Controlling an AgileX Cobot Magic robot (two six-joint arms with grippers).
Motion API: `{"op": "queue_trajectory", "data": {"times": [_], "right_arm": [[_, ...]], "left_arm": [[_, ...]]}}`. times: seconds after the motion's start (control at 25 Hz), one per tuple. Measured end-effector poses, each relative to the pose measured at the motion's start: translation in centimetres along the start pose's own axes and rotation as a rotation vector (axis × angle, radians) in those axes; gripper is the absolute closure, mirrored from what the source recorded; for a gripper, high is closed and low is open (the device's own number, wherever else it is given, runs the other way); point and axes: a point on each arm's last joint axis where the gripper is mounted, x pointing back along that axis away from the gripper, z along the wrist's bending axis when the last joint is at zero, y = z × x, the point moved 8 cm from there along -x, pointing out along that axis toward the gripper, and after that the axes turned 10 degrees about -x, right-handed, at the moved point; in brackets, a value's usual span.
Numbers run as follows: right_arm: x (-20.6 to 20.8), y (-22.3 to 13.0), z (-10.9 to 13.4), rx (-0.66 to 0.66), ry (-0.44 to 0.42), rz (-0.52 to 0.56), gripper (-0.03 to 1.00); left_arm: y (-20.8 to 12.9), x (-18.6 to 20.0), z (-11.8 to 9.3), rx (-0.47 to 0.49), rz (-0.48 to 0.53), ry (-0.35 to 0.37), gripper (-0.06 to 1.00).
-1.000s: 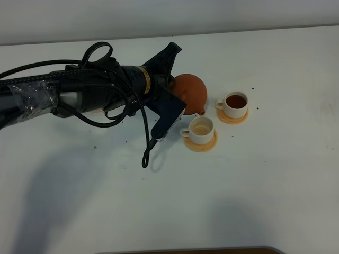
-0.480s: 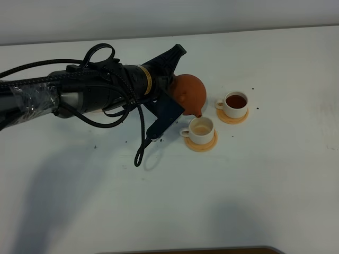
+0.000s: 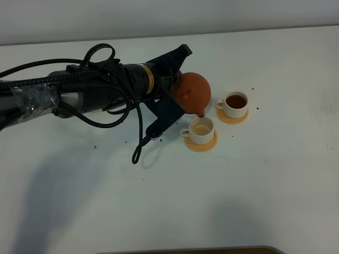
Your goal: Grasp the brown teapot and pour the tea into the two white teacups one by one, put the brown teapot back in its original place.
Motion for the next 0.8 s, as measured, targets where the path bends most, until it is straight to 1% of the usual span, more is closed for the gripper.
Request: {"op": "queue_trajectory", "data": {"times": [0.12,0.36,0.8], "right_arm": [[0.0,0.0,0.0,0.0,0.0,0.0,0.73],[0.0,0.0,0.0,0.0,0.0,0.0,0.73],[0.0,0.0,0.0,0.0,0.0,0.0,0.73]], "left_arm": [[0.02,0.0,0.19,-0.029,-0.001,0.011,0.8],[0.05,0.0,0.4,-0.048,-0.002,0.024,0.8],[0.1,0.02,0.89,-0.137,-0.003,0.052,0.8]]}}
